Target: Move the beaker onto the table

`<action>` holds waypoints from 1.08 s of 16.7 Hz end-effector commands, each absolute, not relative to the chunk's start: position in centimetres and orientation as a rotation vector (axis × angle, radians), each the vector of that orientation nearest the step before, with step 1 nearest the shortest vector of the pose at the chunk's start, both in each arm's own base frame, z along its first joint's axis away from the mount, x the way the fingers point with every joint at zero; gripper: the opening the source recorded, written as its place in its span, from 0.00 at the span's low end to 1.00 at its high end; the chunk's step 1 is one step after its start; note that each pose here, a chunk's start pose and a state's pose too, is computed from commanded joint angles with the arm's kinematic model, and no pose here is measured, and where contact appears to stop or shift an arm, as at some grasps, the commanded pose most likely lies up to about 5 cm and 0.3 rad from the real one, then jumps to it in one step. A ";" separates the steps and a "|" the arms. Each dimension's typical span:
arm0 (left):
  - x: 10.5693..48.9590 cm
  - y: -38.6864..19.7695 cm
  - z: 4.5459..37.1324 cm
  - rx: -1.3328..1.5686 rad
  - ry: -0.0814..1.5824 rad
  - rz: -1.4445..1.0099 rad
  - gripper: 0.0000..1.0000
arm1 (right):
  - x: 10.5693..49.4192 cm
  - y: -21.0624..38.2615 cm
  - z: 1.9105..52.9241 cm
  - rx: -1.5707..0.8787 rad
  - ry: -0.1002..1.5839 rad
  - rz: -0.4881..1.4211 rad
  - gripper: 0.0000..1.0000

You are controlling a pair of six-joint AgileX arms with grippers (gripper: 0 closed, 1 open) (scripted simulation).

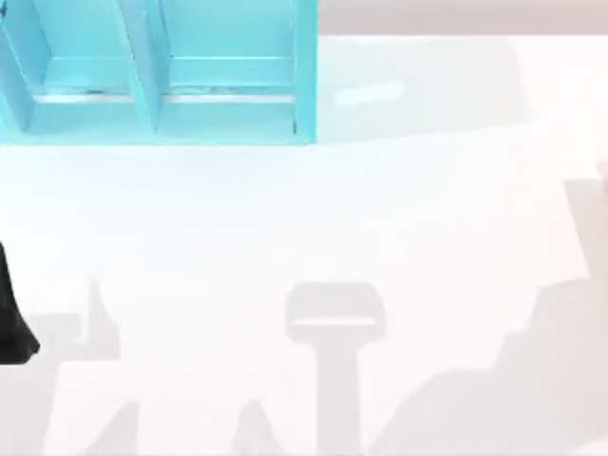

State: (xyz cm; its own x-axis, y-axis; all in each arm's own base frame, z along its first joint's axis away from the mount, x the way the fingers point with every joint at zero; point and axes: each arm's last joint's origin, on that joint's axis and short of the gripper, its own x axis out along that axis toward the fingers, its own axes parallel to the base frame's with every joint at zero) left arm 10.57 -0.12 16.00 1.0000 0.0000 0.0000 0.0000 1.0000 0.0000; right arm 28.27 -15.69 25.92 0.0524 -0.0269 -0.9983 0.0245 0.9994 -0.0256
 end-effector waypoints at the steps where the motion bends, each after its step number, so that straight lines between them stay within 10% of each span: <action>1: 10.6 -0.1 16.0 0.000 0.000 0.000 1.00 | 28.6 -16.2 25.8 0.004 1.541 -0.026 1.00; 18: 10.6 -0.1 16.0 0.000 0.000 0.000 1.00 | 29.3 -17.2 17.9 0.006 1.564 -0.010 1.00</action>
